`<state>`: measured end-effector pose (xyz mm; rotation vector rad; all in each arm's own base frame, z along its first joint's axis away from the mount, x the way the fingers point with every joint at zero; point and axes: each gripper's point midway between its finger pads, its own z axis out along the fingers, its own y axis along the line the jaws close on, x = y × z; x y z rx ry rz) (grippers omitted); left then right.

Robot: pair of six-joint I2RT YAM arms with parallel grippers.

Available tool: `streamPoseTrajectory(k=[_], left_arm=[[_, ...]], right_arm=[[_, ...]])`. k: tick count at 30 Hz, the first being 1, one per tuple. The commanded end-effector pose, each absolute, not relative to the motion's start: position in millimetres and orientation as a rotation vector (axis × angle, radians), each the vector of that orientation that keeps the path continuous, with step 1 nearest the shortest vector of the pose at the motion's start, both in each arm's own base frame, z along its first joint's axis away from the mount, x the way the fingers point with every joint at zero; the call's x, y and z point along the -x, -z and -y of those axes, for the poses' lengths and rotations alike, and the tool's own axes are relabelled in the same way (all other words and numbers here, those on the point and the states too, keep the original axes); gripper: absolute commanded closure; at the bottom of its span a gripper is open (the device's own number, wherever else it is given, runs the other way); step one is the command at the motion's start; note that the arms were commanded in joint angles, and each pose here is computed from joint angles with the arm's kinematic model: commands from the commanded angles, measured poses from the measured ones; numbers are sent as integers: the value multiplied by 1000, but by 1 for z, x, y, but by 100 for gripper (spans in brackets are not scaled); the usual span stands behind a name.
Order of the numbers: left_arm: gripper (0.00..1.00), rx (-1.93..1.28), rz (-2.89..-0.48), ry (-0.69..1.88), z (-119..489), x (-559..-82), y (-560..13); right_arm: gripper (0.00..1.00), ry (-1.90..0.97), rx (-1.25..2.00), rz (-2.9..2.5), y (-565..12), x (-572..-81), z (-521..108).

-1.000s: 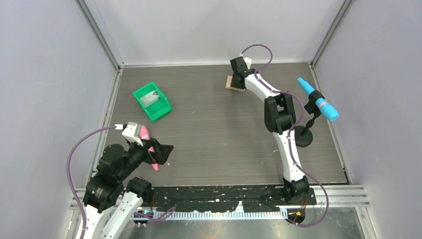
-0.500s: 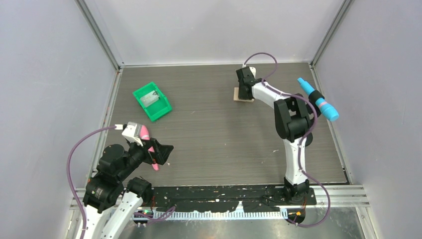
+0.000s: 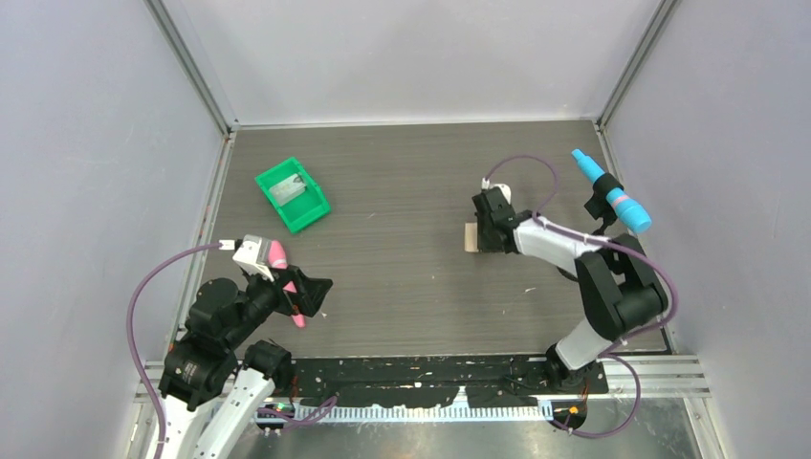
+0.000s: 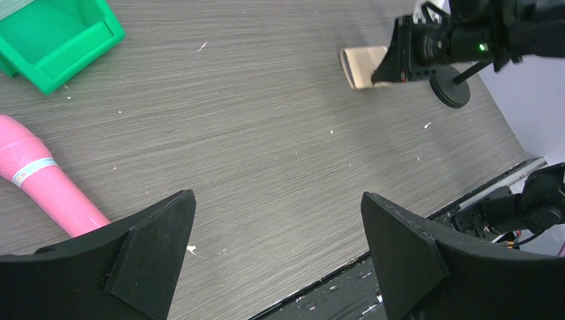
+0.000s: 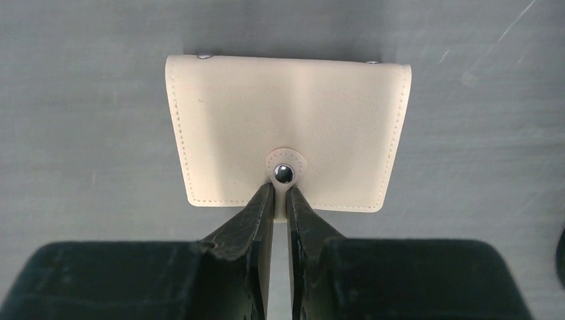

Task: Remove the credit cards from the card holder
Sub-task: Move the card holder to the center of the board, then open the card holder at the center of the board.

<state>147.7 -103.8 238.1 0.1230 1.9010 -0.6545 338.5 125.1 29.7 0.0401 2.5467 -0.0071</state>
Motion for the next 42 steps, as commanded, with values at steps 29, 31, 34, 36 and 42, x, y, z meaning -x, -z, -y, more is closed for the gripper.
streamPoseTrajectory(k=[29,31,34,36,42], left_arm=[[6,-32,-2012,694,113,-160,-230],[6,-41,-2022,679,112,-160,-228],[6,-42,-2030,624,104,-161,-224],[6,-35,-2033,598,101,-162,-220],[5,-33,-2029,604,102,-163,-217]], right_arm=[[56,-397,506,-2367,-86,-185,-231],[58,-400,484,-2381,-83,-186,-235],[60,-397,459,-2405,-78,-187,-243],[61,-390,444,-2416,-75,-188,-249],[60,-331,414,-2452,-62,-187,-258]])
